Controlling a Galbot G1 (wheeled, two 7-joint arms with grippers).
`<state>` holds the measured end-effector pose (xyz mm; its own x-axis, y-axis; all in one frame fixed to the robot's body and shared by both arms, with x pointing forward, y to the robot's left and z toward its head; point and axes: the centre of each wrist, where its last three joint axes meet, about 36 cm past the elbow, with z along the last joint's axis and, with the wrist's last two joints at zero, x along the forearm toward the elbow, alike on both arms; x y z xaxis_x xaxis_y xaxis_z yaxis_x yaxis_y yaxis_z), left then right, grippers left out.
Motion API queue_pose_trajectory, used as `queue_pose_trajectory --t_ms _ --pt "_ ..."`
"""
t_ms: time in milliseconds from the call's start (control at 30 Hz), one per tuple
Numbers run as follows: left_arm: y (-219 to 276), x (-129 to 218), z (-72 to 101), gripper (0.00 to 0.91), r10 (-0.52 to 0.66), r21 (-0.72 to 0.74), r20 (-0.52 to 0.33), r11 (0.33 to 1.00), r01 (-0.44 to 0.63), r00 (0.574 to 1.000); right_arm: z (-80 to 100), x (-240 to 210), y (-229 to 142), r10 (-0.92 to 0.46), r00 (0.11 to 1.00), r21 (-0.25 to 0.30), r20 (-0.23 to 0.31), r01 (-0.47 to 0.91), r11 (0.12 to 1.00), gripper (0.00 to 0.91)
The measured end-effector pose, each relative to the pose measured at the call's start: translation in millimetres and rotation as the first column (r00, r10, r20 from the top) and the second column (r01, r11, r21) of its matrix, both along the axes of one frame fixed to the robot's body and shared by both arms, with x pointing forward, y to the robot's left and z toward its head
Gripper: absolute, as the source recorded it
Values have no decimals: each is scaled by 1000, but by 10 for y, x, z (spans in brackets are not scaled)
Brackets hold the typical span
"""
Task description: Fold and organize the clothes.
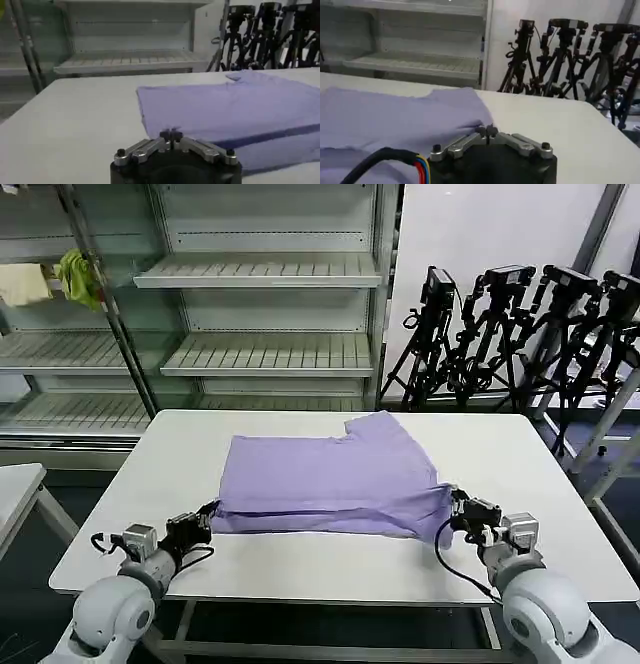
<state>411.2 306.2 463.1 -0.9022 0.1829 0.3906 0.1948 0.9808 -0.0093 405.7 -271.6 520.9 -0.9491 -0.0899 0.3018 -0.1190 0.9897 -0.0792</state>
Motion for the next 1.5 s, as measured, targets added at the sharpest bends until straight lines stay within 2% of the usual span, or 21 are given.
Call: queue_pose_trajectory --t_ms 433,767,800,833,867,900,967,1500 --pt "22 199 -13 10 7 0 10 1000 -7 1000 100 326 102 24 999 -8 34 -24 1000 0" --pt "-32 268 -149 10 3 2 -4 1000 -3 1000 -16 417 185 39 999 -39 5 -39 998 0" --pt "-37 272 -164 10 3 4 -6 1000 -3 1000 -28 419 187 39 999 -43 3 -39 998 252" --pt "-44 274 -181 161 0 5 -9 1000 0 1000 -43 423 186 38 999 -47 0 -38 998 675" --pt "-49 275 -195 353 -1 6 -12 1000 1 1000 -57 426 187 36 999 -50 -2 -37 998 897" --pt "-53 277 -210 453 -2 8 -16 1000 2 1000 -72 431 187 34 999 -52 -5 -34 998 907" --pt "-58 286 -231 907 -1 11 -19 1000 1 1000 -96 447 181 25 1000 -58 -7 -25 998 907" --pt "89 350 -248 907 47 49 -6 998 -46 999 -189 672 -9 -64 998 -82 -19 63 995 907"
